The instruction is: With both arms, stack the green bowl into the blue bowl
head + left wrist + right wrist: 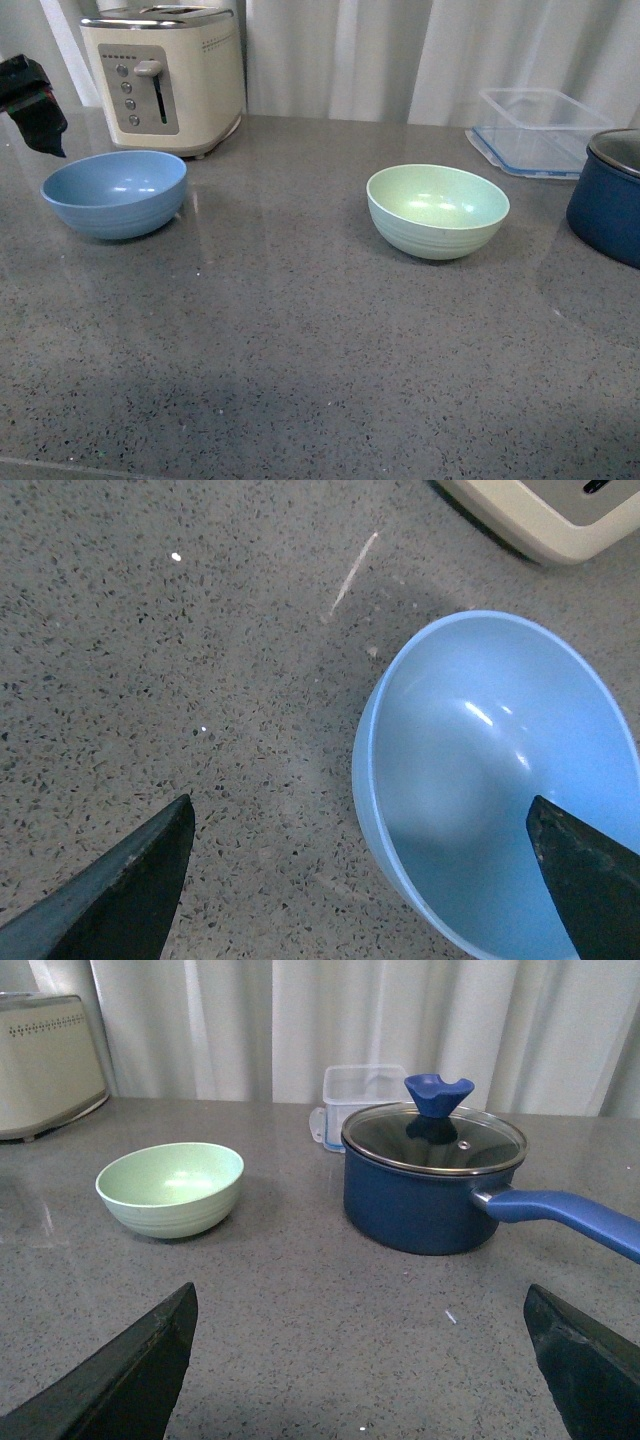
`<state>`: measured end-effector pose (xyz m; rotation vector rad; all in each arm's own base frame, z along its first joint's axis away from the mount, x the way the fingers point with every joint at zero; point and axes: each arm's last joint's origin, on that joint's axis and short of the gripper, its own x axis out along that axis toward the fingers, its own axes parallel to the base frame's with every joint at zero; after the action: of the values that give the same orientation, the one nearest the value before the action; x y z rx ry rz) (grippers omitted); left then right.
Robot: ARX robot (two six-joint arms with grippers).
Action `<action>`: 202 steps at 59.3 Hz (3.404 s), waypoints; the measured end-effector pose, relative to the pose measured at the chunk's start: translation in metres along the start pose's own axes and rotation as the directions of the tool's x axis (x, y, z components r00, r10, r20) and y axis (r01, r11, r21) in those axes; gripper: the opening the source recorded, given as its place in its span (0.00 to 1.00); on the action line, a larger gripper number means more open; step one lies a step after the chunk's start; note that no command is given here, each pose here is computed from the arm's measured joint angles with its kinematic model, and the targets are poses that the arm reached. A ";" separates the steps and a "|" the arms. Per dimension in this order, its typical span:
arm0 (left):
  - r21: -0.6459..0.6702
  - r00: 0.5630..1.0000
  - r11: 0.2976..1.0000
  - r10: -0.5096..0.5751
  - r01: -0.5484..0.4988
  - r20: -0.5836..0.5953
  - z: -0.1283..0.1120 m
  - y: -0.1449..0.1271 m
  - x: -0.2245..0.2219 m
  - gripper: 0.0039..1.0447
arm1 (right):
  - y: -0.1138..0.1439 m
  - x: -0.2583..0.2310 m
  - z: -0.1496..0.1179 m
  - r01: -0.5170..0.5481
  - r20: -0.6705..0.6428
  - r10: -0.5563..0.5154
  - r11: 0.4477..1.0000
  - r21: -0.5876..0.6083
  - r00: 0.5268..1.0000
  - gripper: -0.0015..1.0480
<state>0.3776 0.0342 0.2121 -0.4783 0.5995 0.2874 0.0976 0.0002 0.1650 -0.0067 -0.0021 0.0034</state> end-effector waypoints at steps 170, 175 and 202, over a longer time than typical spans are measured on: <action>0.197 0.916 0.910 -0.389 0.366 0.097 -0.045 -0.131 -0.037 0.69 | 0.000 0.000 0.000 0.000 0.000 0.000 1.000 0.000 1.000 0.90; 0.301 0.833 0.904 -0.406 0.305 0.376 -0.037 -0.114 -0.087 0.65 | 0.000 0.000 0.000 0.000 0.000 0.000 1.000 0.000 1.000 0.90; 0.501 0.789 0.855 -0.400 0.136 0.467 -0.104 0.006 -0.131 0.03 | 0.000 0.000 0.000 0.000 0.000 0.000 1.000 0.000 1.000 0.90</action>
<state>0.2224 -0.0294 0.2131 -0.0150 -0.0024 -0.0080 0.0976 0.0002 0.1650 -0.0067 -0.0021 0.0034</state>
